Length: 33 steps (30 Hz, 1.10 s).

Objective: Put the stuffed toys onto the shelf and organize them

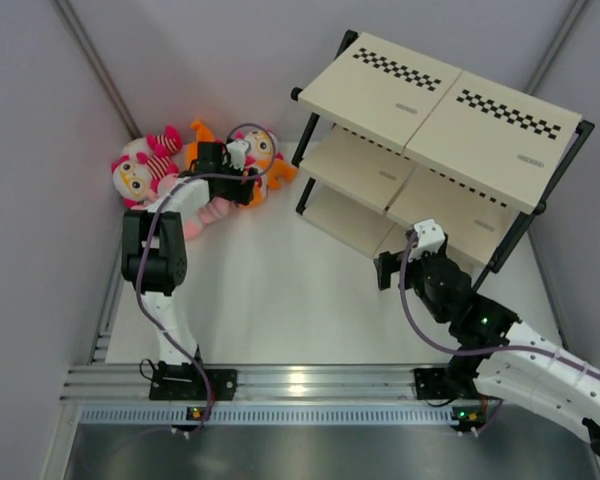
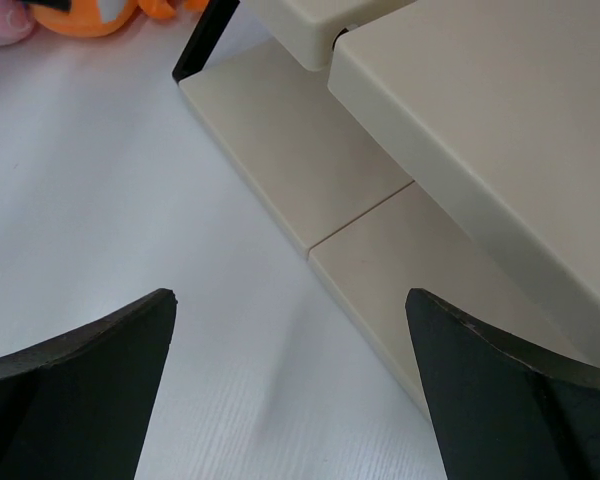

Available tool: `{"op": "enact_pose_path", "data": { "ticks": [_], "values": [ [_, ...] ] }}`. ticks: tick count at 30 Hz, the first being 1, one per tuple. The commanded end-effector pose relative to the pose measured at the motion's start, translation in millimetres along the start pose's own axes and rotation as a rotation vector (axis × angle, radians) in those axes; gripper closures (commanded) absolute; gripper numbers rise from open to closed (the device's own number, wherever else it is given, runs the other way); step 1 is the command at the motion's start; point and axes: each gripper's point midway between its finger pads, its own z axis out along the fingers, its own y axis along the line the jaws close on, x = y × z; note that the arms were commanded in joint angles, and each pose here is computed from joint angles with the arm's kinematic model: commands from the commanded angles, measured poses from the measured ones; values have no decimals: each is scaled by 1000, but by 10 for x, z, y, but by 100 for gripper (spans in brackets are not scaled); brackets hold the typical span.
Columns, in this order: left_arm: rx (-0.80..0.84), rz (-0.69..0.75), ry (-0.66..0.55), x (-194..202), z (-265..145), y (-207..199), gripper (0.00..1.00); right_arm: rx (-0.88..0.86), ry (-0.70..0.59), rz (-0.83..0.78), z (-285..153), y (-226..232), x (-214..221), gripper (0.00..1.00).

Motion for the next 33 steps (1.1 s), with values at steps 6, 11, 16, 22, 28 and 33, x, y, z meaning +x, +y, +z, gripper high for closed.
{"op": "enact_pose_path", "data": {
  "ticks": [6,11,16,22,28,33],
  "values": [
    [-29,-35,-36,-191,-143,50,100,-39,-74,55,-129,61,-368,1],
    [-12,-51,-197,-603,-1008,50,100,-111,-77,29,-203,172,-548,1],
    [51,66,-372,-866,-2216,6,100,-284,-99,-22,-329,476,-970,1],
    [373,319,-199,-32,-2730,-776,100,-537,-79,-88,-506,975,-1539,2],
    [589,482,-72,577,-3110,-1244,100,-727,3,-106,-540,1446,-1786,2],
    [677,530,-100,627,-3321,-1469,100,-743,95,-147,-257,1753,-1576,1]
  ]
}}
